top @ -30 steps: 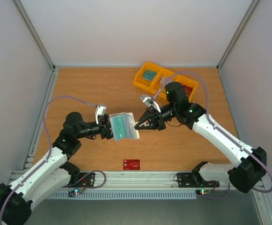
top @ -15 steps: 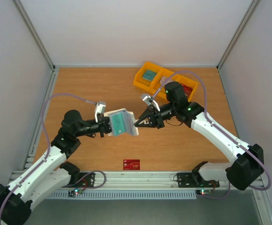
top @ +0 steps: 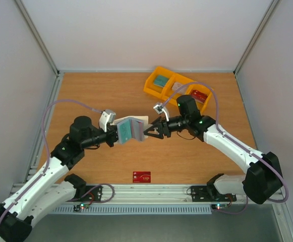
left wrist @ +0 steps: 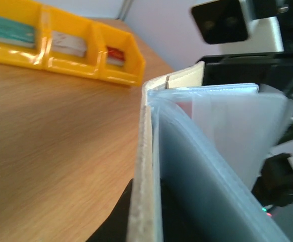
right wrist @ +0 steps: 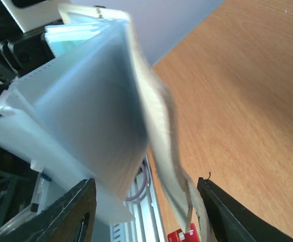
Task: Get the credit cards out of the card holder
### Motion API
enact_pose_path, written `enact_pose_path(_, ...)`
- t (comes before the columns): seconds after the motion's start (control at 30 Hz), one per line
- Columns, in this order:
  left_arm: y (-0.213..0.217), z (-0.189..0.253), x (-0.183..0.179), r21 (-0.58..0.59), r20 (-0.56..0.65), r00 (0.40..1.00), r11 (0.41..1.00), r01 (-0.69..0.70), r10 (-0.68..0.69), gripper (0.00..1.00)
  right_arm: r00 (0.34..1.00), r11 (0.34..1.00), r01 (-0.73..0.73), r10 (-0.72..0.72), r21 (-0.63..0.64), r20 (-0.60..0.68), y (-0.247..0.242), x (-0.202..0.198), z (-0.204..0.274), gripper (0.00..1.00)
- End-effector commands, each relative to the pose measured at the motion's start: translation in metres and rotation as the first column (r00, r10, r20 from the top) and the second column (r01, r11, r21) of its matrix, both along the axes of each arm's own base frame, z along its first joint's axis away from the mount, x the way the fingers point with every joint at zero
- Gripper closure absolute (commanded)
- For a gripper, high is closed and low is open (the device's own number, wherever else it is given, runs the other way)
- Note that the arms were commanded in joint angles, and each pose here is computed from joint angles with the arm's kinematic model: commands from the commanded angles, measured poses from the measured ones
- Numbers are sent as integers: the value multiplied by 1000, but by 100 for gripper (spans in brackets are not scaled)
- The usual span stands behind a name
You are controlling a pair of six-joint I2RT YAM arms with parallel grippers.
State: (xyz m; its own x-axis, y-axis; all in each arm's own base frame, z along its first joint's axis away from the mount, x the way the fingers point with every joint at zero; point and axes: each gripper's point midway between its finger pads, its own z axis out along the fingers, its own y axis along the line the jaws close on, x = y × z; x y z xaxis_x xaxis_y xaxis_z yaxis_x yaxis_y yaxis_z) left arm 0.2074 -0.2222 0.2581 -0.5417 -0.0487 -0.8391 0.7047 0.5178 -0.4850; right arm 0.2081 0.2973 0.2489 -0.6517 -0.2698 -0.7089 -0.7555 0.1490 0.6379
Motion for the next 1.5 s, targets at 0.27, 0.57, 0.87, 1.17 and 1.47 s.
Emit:
enact_pose_path(0.27, 20, -9, 14, 262, 126, 990, 960, -101, 70, 100, 999, 999, 27, -28, 44, 16, 15, 15, -15, 40)
enact_pose_path(0.57, 19, -19, 15, 343, 97, 992, 932, -113, 84, 100, 996, 995, 76, -78, 59, 40, 36, 31, -21, 40)
enact_pose_path(0.87, -9, 7, 5, 0, -44, 999, 1000, 1, -1, 100, 997, 992, -65, 61, 110, 46, 41, 4, -3, 49)
enact_pose_path(1.17, -14, 33, 1, -200, -50, 996, 978, 59, -70, 100, 987, 988, -136, 129, 72, 100, 40, -29, 25, 44)
enact_pose_path(1.47, -17, 49, -13, -236, 2, 990, 962, 136, -140, 100, 989, 991, -110, 101, 72, 109, 40, -27, 33, 53)
